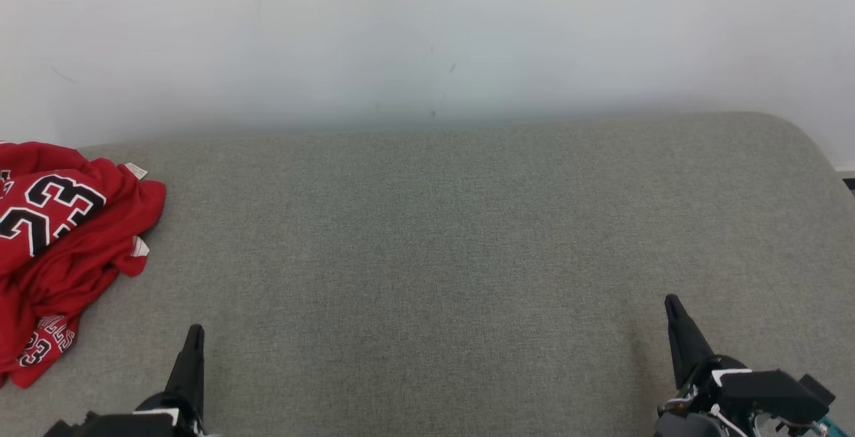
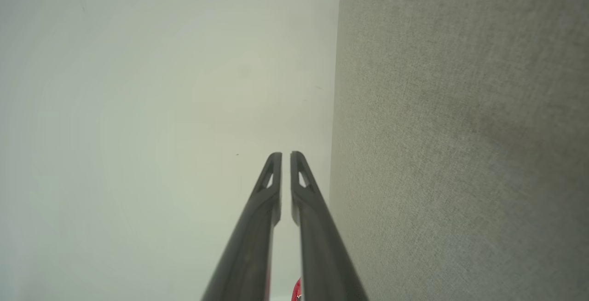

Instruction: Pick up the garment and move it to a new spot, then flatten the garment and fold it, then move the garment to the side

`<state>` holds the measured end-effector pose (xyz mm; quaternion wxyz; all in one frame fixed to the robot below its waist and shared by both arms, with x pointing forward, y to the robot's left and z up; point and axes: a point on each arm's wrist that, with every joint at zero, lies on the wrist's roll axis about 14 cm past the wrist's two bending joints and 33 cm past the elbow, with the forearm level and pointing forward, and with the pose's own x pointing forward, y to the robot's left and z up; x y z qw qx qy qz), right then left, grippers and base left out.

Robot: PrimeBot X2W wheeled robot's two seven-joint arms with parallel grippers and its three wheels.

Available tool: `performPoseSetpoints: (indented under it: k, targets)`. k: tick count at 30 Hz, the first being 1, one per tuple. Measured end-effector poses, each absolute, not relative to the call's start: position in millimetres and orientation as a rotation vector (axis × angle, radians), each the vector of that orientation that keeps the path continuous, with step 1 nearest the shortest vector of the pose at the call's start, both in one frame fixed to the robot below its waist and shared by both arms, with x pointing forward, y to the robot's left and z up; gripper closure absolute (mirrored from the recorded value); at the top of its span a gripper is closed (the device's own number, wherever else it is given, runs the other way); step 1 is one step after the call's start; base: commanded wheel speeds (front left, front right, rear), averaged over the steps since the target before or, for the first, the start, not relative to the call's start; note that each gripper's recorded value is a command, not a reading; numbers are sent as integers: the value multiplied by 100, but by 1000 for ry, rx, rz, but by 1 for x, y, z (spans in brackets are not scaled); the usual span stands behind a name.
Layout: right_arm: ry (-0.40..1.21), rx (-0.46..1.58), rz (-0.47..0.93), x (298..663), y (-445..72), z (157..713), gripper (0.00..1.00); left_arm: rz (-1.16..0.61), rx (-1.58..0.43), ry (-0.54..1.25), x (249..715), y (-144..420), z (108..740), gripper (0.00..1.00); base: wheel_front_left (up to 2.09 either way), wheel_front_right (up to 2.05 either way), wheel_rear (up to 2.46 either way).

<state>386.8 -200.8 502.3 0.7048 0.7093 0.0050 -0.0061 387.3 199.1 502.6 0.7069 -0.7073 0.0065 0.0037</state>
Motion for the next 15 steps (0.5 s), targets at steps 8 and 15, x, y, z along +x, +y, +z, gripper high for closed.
performPoseSetpoints:
  k: [8, 15]
  targets:
    - [73, 1580, -90, 374, -200, 474, 0, 78, -1572, 67, 375, 198, 476, 0, 0, 0, 0]
    - [77, 1521, -90, 375, -195, 474, 0, 100, -1496, 52, 375, 203, 476, 0, 0, 0, 0]
